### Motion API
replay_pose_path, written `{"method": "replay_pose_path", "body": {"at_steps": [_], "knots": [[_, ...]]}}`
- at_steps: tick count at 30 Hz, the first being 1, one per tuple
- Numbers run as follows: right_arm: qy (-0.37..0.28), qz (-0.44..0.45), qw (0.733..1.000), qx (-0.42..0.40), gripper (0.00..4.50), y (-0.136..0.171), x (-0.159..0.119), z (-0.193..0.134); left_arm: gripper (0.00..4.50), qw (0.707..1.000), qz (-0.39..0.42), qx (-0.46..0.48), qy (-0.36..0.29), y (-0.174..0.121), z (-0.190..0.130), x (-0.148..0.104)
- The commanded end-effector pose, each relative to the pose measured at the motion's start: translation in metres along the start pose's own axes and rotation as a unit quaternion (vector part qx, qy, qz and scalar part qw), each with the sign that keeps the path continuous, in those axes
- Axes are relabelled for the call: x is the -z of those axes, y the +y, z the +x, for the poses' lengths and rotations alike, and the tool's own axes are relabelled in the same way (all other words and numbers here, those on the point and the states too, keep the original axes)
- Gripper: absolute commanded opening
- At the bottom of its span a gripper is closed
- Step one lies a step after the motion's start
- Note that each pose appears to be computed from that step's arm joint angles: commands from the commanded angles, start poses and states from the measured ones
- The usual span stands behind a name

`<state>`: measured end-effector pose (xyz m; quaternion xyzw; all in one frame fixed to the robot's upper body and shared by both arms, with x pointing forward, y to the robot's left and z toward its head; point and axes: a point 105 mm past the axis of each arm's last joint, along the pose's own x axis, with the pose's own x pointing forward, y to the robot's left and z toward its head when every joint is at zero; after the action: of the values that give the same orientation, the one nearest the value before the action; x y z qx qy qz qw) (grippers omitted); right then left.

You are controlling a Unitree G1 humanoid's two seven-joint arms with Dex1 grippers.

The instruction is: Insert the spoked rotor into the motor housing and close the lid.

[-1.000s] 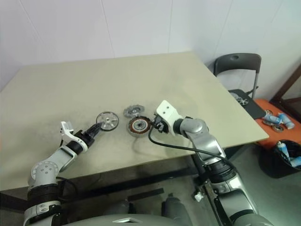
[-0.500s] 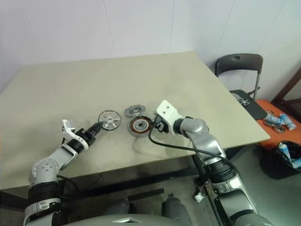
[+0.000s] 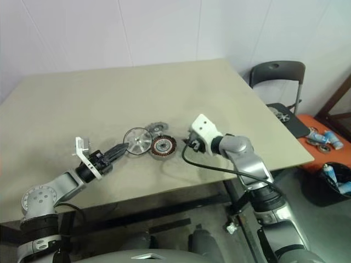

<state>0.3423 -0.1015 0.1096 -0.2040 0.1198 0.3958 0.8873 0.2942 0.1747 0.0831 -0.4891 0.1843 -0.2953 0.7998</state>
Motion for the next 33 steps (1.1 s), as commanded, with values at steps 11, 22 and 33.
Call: {"method": "replay_pose_path", "body": {"at_steps": [11,22,33], "knots": [[-0.023,-0.01,0.999,0.023,2.03,0.001,-0.01,-0.005,0.4,0.996,0.05,0.021,0.077,-0.029,0.074,0.017],[-0.014,-0.002,0.999,0.037,2.03,0.0,-0.002,-0.009,0.4,0.994,0.05,-0.008,0.093,-0.023,0.072,0.013],[-0.094,0.076,0.991,0.063,2.03,-0.025,-0.029,-0.023,0.4,0.994,0.044,-0.027,0.1,-0.014,0.061,0.019]]}}
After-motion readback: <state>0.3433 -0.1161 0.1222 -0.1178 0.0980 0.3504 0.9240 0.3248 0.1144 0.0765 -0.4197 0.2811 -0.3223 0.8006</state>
